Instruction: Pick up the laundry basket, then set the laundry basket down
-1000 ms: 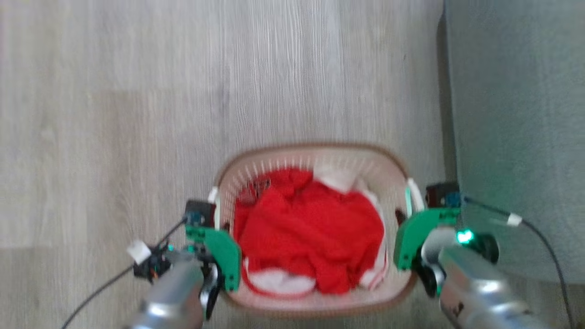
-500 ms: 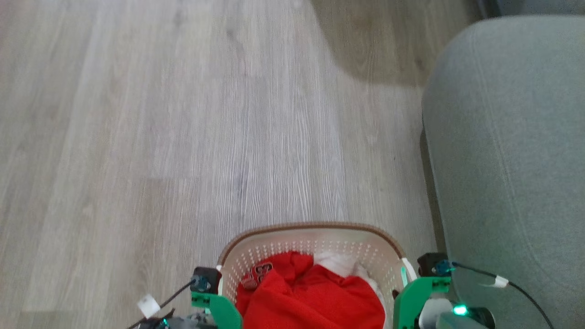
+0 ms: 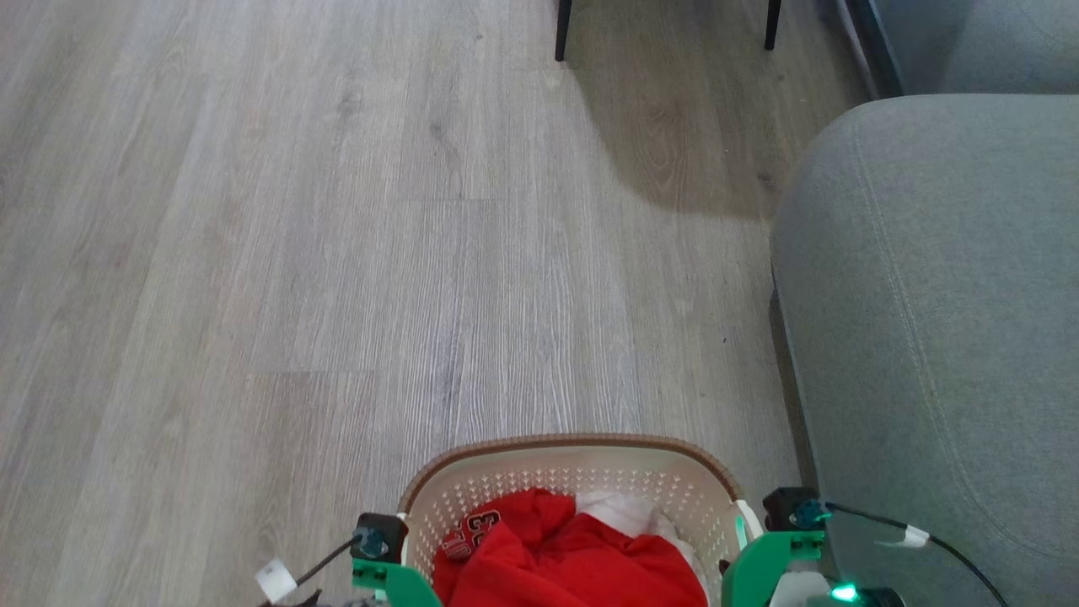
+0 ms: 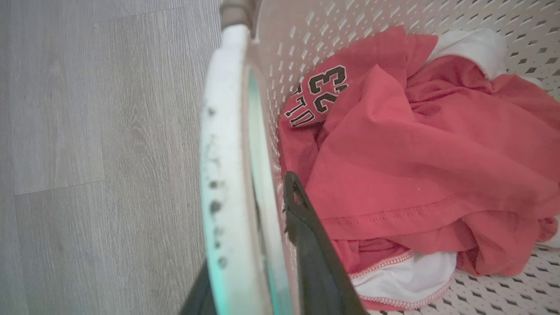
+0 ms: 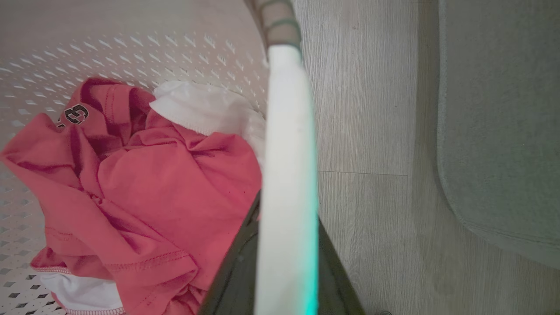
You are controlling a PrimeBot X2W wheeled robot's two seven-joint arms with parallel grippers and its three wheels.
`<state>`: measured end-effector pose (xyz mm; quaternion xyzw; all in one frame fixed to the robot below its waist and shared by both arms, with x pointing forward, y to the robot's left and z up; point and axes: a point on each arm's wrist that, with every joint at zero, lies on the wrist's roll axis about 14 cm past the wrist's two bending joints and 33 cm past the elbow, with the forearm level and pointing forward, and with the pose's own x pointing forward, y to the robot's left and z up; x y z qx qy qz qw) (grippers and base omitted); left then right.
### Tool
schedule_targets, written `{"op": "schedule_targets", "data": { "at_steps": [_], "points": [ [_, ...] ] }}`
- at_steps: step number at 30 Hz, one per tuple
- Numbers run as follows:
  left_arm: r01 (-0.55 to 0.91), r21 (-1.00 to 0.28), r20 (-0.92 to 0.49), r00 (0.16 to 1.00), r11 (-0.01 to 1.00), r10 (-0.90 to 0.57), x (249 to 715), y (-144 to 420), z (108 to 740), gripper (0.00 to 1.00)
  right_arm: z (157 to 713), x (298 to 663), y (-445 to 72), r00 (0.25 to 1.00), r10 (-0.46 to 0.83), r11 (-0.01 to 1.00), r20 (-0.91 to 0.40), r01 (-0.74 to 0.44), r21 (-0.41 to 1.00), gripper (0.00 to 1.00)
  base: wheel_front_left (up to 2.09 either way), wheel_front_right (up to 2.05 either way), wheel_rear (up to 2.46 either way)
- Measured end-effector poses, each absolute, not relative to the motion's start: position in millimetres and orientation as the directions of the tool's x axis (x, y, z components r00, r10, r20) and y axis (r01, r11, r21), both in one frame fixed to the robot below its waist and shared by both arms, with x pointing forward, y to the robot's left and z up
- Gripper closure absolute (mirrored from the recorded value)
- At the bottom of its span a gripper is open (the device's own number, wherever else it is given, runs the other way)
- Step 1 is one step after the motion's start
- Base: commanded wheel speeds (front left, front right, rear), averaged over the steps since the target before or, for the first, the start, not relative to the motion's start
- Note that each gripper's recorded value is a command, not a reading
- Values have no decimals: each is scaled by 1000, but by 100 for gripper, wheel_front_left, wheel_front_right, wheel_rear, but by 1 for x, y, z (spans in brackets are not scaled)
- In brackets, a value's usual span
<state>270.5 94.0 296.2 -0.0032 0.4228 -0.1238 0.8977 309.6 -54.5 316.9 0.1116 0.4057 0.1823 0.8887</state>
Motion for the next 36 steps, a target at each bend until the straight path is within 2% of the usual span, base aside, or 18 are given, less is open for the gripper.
{"op": "schedule_targets", "data": {
  "at_steps": [22, 36],
  "points": [
    [230, -112, -779, 584, 967, -229, 262, 93, 289, 100, 310, 301, -55, 588, 413, 909, -695, -215, 358, 100, 0, 0, 0],
    [233, -115, -780, 581, 966, -233, 272, 92, 286, 100, 311, 318, -55, 600, 415, 908, -684, -228, 350, 100, 0, 0, 0]
  ]
}}
